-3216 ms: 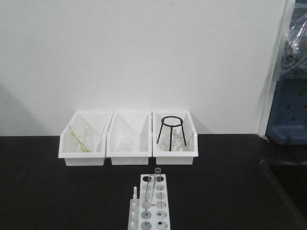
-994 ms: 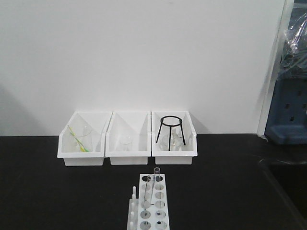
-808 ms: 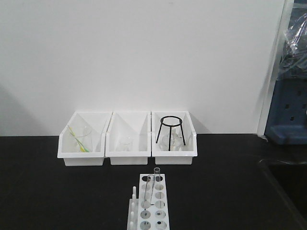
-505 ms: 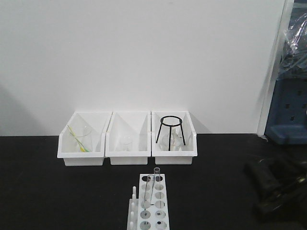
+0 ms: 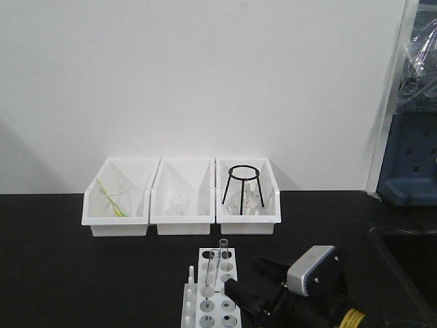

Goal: Flip and reinsert test tube from rack
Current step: 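Reach the right gripper to a glass test tube in the rack and grasp it, then lift the glass test tube up out of the rack with the right gripper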

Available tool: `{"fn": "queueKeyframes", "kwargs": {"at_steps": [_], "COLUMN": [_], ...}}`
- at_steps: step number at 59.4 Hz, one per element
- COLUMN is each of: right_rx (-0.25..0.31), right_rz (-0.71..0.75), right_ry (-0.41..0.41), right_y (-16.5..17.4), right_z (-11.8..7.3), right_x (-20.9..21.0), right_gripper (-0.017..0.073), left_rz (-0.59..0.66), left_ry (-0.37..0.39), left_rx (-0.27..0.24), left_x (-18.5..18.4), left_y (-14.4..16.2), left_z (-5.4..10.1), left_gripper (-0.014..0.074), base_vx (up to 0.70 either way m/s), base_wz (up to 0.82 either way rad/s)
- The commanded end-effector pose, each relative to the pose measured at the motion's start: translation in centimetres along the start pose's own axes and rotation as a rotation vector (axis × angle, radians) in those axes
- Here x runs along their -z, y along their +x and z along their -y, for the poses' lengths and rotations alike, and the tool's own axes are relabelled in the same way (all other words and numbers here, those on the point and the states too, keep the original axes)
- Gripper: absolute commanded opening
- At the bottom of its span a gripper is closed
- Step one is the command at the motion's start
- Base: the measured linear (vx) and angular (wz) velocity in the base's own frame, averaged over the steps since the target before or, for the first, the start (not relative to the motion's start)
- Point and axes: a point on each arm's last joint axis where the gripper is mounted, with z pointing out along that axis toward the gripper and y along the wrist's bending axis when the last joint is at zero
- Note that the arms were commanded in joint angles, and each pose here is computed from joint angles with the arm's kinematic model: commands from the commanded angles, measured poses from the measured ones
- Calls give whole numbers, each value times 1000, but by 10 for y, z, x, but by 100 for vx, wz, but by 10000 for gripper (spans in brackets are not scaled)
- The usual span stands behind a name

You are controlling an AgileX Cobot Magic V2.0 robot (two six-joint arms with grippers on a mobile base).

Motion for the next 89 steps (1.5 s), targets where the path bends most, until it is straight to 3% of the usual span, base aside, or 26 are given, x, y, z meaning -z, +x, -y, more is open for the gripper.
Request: {"fn": "queueKeyframes", "kwargs": {"at_steps": [1, 18, 45, 53, 68, 81, 89], "right_rx": [30, 5, 2, -13, -23, -28, -9], "right_rz": [167, 185, 174, 183, 188, 191, 217], "right_ry": [-23, -107, -154, -132, -118, -116, -98], "right_y": [-26, -14, 5, 4, 4, 0, -26], "right_z": [4, 10, 10, 12, 13, 13, 12], "right_x": [-11, -46, -79, -79, -79, -78, -71], "right_gripper": [456, 456, 442, 335, -17, -13, -13], "left_rz": [95, 95, 95, 95, 95, 95, 95], "left_ry": [-2, -2, -2, -2, -2, -2, -2], "left_rx": [2, 2, 2, 2, 2, 2, 2], "left_x": [1, 1, 1, 1, 1, 1, 1], "left_y": [-10, -10, -10, -10, -10, -10, -10], "left_z": [0, 0, 0, 0, 0, 0, 0], "left_gripper": [-6, -6, -6, -6, -6, -6, -6], "base_vx": [0, 0, 0, 0, 0, 0, 0], "base_wz": [0, 0, 0, 0, 0, 0, 0]}}
